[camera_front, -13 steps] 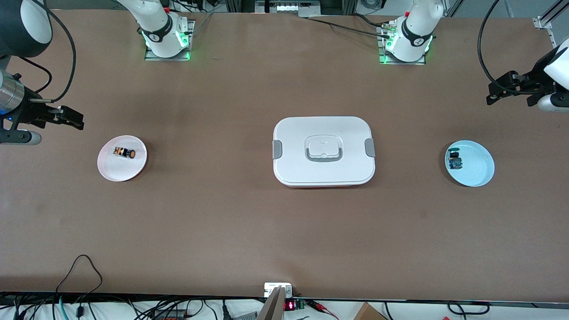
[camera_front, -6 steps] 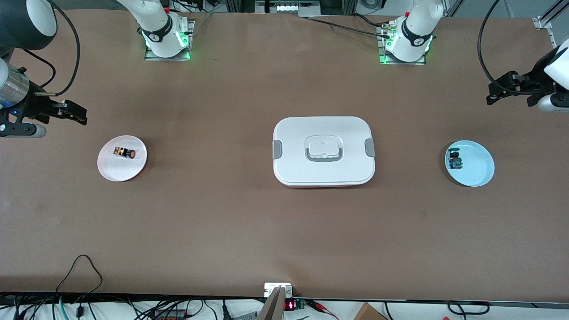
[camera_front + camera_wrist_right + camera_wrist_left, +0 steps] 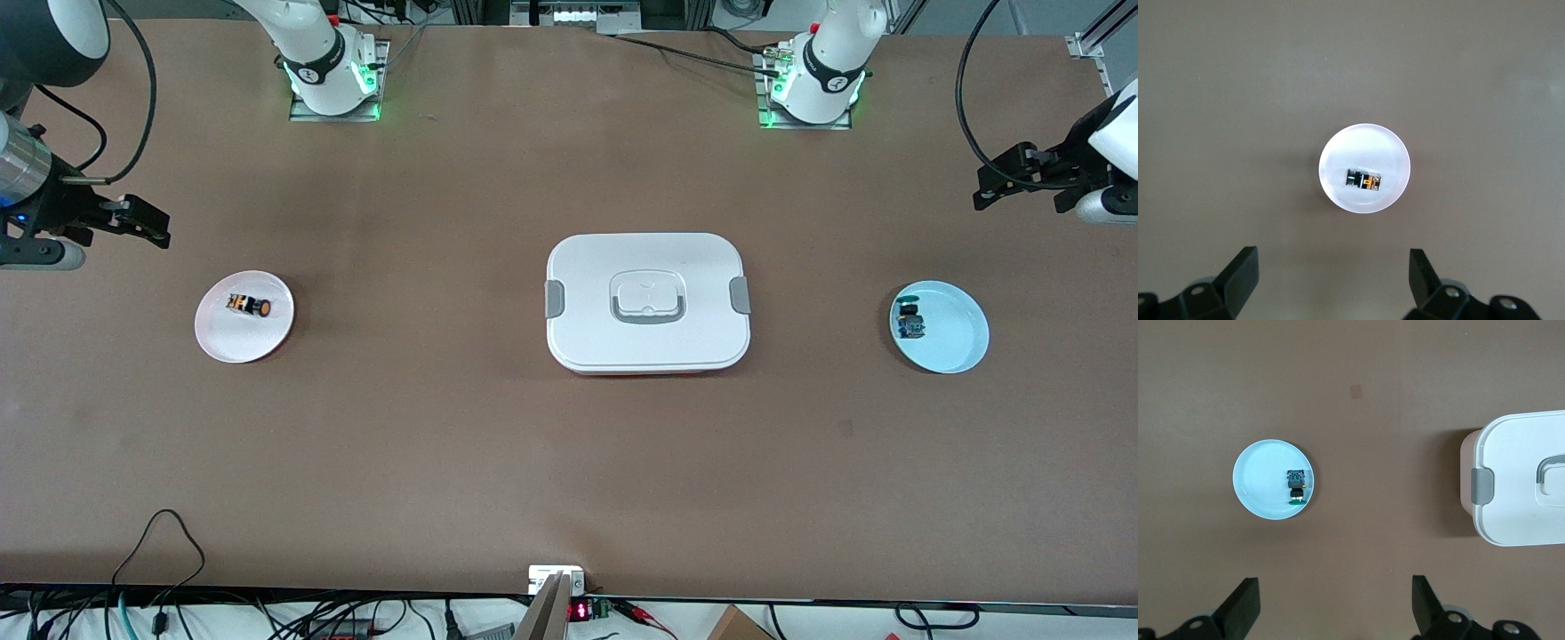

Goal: Transfer orange switch to right arm and place

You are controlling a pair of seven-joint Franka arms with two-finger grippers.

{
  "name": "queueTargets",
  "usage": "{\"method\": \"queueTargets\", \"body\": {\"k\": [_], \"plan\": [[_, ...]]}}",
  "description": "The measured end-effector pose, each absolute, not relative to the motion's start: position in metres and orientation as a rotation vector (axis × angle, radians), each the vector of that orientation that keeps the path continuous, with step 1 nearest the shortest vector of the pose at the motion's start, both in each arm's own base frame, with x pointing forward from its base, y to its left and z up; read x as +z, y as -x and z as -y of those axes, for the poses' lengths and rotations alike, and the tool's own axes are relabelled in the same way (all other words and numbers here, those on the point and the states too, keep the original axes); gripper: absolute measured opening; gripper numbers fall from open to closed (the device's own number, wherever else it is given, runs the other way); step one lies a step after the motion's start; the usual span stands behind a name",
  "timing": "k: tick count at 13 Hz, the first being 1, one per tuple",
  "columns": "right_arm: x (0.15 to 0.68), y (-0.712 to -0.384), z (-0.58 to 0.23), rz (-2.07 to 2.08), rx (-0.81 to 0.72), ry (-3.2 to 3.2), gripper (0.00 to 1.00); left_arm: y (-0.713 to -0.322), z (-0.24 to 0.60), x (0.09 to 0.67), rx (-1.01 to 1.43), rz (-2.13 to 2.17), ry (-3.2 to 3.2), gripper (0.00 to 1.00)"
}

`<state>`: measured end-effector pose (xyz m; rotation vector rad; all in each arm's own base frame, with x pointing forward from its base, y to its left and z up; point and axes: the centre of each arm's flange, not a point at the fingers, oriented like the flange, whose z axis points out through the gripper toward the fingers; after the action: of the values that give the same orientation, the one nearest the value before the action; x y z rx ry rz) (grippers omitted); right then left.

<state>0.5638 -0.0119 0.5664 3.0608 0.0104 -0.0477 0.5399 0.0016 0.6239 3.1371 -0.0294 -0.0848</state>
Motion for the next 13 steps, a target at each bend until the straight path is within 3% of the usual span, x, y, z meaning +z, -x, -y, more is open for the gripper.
{"method": "queueTargets", "body": {"k": [13], "plan": [[0.594,-0.544,0.015,-0.002,-0.115,-3.087,1.0,-0.54,-0.002,0.623,-0.087,0.028,-3.137,1.0]]}}
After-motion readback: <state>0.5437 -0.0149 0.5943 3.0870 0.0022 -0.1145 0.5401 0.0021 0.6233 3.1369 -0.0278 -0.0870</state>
